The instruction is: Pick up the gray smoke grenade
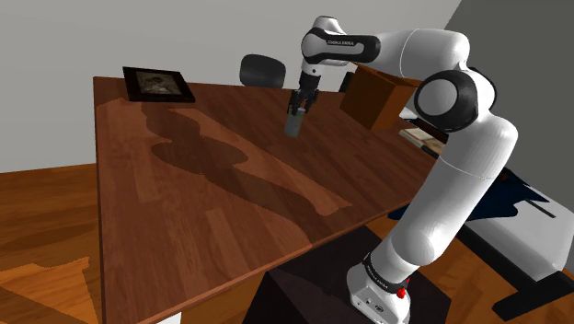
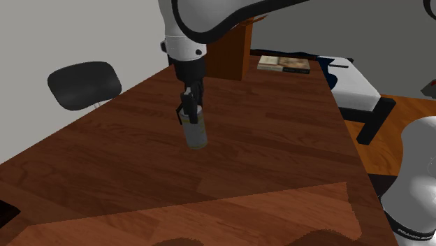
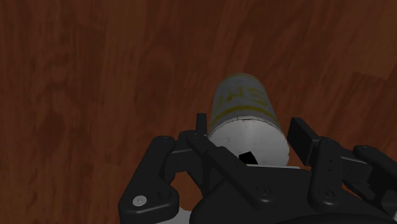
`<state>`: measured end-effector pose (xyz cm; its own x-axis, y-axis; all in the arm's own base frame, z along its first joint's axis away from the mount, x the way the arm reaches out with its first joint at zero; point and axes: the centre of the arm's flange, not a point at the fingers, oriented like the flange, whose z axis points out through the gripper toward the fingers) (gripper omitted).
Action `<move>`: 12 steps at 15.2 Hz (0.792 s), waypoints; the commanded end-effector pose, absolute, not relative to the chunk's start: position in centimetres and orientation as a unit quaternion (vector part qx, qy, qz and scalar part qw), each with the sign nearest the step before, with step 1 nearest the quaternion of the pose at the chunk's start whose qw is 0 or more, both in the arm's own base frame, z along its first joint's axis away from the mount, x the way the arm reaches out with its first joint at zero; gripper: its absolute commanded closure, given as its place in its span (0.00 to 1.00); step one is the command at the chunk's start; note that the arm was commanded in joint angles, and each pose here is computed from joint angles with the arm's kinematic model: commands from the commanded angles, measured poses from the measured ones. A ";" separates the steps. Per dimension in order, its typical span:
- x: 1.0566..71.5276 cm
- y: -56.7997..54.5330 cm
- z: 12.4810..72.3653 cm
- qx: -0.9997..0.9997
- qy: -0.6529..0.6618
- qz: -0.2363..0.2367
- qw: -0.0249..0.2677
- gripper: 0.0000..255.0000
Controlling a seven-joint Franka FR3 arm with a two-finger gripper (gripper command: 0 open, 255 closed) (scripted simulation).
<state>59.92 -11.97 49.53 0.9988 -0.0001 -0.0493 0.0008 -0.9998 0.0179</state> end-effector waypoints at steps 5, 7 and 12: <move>59.8 -12.0 52.0 1.000 0.000 -0.026 0.009 1.00; 59.8 -12.0 53.1 1.000 0.000 -0.026 0.009 1.00; 59.8 -12.0 55.7 1.000 0.000 -0.026 0.009 1.00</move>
